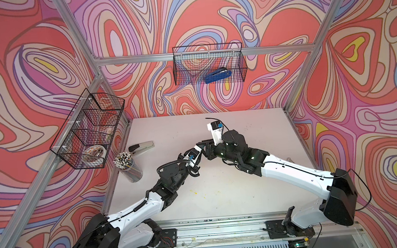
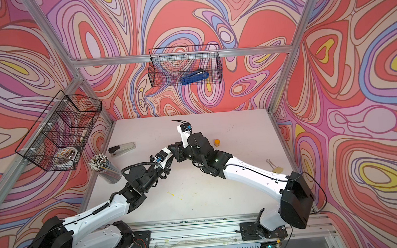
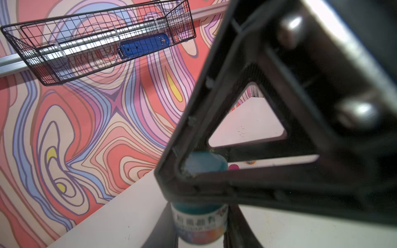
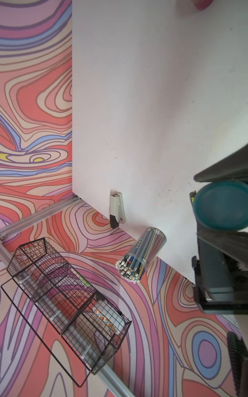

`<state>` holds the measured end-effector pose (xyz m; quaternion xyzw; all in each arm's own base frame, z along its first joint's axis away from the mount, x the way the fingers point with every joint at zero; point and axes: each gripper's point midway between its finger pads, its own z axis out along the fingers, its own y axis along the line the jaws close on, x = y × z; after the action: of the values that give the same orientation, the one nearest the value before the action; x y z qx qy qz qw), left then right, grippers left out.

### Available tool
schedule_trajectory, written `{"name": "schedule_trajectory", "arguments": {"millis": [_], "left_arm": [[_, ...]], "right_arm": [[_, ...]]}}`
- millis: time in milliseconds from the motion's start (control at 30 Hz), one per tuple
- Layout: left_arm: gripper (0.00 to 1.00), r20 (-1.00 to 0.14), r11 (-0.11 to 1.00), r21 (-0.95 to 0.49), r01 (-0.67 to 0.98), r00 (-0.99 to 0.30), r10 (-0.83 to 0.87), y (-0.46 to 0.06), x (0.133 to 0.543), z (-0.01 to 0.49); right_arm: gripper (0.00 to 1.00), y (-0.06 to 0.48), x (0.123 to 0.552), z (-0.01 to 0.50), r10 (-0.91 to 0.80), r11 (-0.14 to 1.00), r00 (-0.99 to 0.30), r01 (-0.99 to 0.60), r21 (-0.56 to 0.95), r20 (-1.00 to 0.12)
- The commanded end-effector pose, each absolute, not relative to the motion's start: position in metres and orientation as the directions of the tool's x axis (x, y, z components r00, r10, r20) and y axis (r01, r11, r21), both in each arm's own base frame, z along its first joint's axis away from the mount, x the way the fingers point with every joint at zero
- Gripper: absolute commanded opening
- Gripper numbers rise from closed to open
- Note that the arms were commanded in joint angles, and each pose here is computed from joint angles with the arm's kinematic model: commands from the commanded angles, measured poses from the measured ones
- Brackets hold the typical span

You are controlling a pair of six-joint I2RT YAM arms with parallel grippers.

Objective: Close the paint jar lid
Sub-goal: Screw the lid onto the paint jar.

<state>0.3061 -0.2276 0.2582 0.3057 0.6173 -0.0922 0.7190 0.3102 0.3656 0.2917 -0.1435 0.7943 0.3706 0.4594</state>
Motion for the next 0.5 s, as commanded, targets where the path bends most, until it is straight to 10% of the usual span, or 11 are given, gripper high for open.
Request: {"name": "schedule_trajectory", "arguments": {"millis": [0,467], "left_arm": [[0.30,-0.907,0.900,0.315,0.300,0.375,0.193,-0.206,0.315,0.318],[0.30,-0.921,0.919,0.295,0.261,0.334,0.201,-0.208,0.322,0.312]], "right_arm": [[0.26,0.365,0.314,0.263,0.148,0.748,-0.611,-0.445,0.493,-0.777],[0.28,0.361,0.310,0.267,0.186,0.765,-0.584,-0.419,0.489,-0.790]]}}
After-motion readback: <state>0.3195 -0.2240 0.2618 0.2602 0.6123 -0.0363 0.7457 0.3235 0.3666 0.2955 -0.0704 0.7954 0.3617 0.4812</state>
